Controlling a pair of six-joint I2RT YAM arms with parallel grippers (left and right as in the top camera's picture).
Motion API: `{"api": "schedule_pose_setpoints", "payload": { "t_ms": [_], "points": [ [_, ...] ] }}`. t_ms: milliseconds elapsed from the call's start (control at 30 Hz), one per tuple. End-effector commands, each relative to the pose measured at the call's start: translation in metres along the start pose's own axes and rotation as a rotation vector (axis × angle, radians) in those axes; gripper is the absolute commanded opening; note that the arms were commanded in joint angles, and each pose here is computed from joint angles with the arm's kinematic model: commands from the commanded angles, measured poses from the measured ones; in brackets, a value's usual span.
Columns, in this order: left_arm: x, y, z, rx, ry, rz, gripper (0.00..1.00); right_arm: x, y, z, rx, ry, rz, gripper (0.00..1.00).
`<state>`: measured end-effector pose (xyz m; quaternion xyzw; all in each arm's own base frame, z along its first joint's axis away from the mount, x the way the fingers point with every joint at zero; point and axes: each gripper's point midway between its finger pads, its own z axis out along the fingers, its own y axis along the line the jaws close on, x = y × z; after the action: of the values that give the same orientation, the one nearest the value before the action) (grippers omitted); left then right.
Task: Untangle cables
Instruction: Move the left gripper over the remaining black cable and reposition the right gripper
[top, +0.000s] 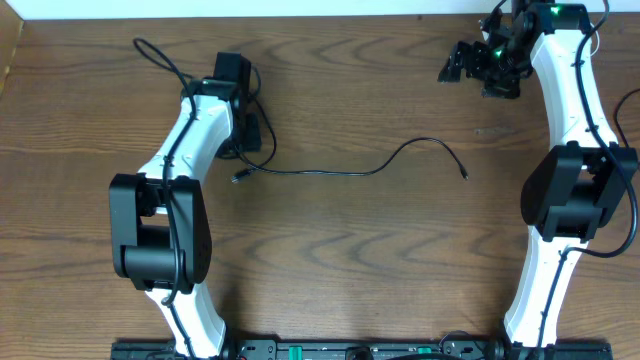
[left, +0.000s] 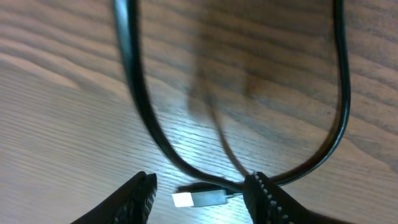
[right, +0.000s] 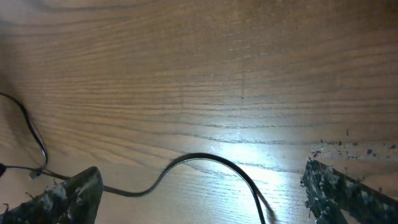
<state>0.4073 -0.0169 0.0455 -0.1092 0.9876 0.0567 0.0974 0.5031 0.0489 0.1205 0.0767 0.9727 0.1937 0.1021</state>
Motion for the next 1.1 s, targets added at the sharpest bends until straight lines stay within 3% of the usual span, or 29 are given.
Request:
{"api": "schedule_pose_setpoints", "payload": {
  "t_ms": [0,100,167,233,267,333,467,733,867,1067],
  "points": [
    [0.014,-0.015,0.011,0.095,0.049,-0.100,0.50,-0.002,0.005,-0.011,0.000,-0.023,-0.027,0.99],
    [0.016,-0.016,0.019,0.100,0.042,-0.160,0.45,-0.001,0.005,-0.010,0.000,-0.022,-0.027,0.99],
    [0.017,-0.017,0.023,0.103,0.035,-0.186,0.33,0.000,0.005,-0.010,0.001,-0.018,-0.026,0.99],
    [0.017,-0.017,0.024,0.105,0.034,-0.209,0.09,0.001,0.005,-0.010,0.002,-0.013,-0.024,0.99],
    [0.017,-0.018,0.024,0.108,0.035,-0.213,0.07,0.001,0.005,-0.010,0.002,-0.011,-0.023,0.99],
    [0.017,-0.022,0.021,0.137,0.042,-0.228,0.07,0.003,0.007,-0.011,-0.011,-0.005,-0.026,0.98],
    [0.018,-0.054,-0.011,0.344,0.077,-0.219,0.07,0.007,0.054,-0.031,-0.253,-0.031,-0.255,0.91],
    [-0.010,-0.098,-0.150,0.799,-0.119,-0.165,0.08,0.020,0.112,-0.112,-0.329,-0.191,-0.483,0.96],
    [-0.017,-0.094,-0.207,0.892,-0.228,-0.217,0.07,0.036,0.137,-0.133,-0.353,-0.222,-0.590,0.99],
    [-0.010,-0.094,-0.251,1.002,-0.253,-0.239,0.07,0.083,0.189,-0.138,-0.566,-0.193,-0.935,0.99]
  ]
}}
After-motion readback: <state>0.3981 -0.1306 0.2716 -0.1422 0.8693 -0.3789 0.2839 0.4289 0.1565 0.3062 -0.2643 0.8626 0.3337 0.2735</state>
